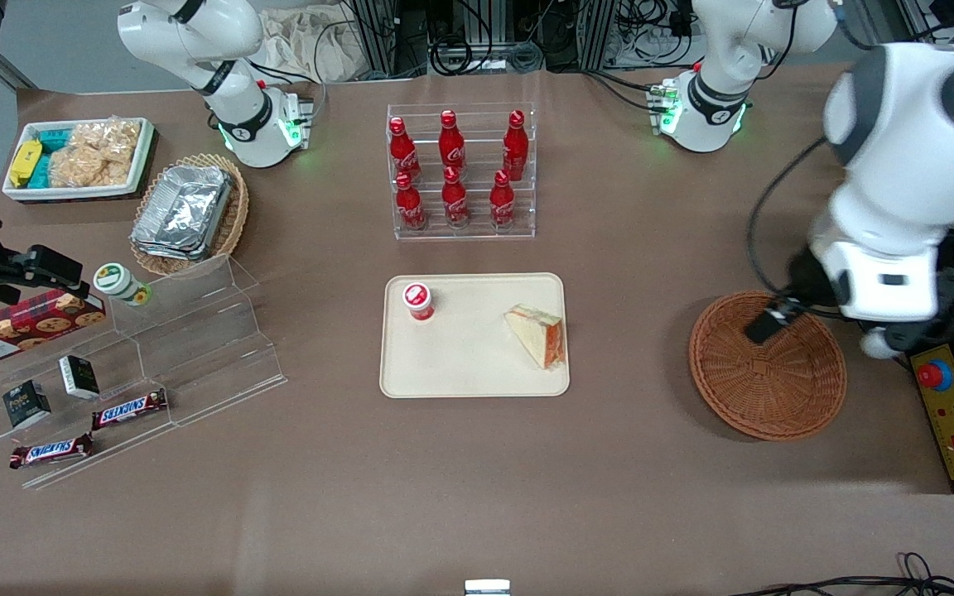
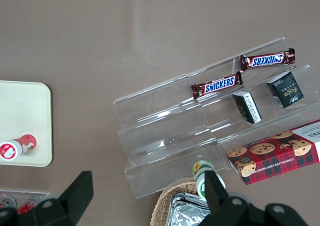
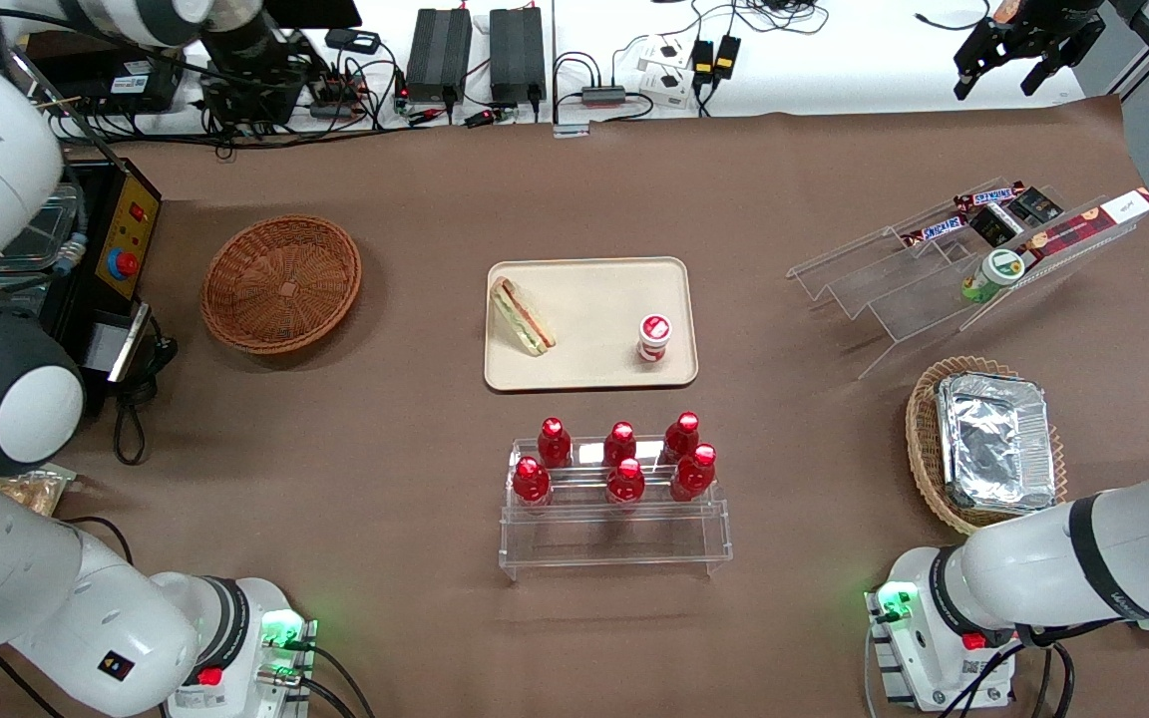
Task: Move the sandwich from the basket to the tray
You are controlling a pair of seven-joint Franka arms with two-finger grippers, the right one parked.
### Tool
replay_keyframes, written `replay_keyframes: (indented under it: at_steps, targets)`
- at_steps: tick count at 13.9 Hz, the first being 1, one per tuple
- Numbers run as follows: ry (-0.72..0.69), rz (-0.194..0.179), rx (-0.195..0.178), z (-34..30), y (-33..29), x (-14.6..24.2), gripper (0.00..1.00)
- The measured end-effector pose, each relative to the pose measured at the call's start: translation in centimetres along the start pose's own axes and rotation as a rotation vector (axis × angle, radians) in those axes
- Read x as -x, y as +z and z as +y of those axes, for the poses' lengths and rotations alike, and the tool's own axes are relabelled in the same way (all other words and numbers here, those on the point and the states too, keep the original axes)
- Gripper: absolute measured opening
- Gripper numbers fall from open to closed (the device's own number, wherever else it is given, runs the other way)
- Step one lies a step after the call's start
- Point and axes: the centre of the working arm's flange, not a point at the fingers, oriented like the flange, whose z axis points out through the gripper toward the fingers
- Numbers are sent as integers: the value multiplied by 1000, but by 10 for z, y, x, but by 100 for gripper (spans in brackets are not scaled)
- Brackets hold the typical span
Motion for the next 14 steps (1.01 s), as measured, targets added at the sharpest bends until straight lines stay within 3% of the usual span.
replay_keyframes:
  at_steps: [6, 10, 14]
  targets:
    - [289, -98, -12, -88, -27, -38, 100]
    - [387, -112, 1, -103, -35, -23, 100]
    - [468, -97, -5, -119, -38, 8, 100]
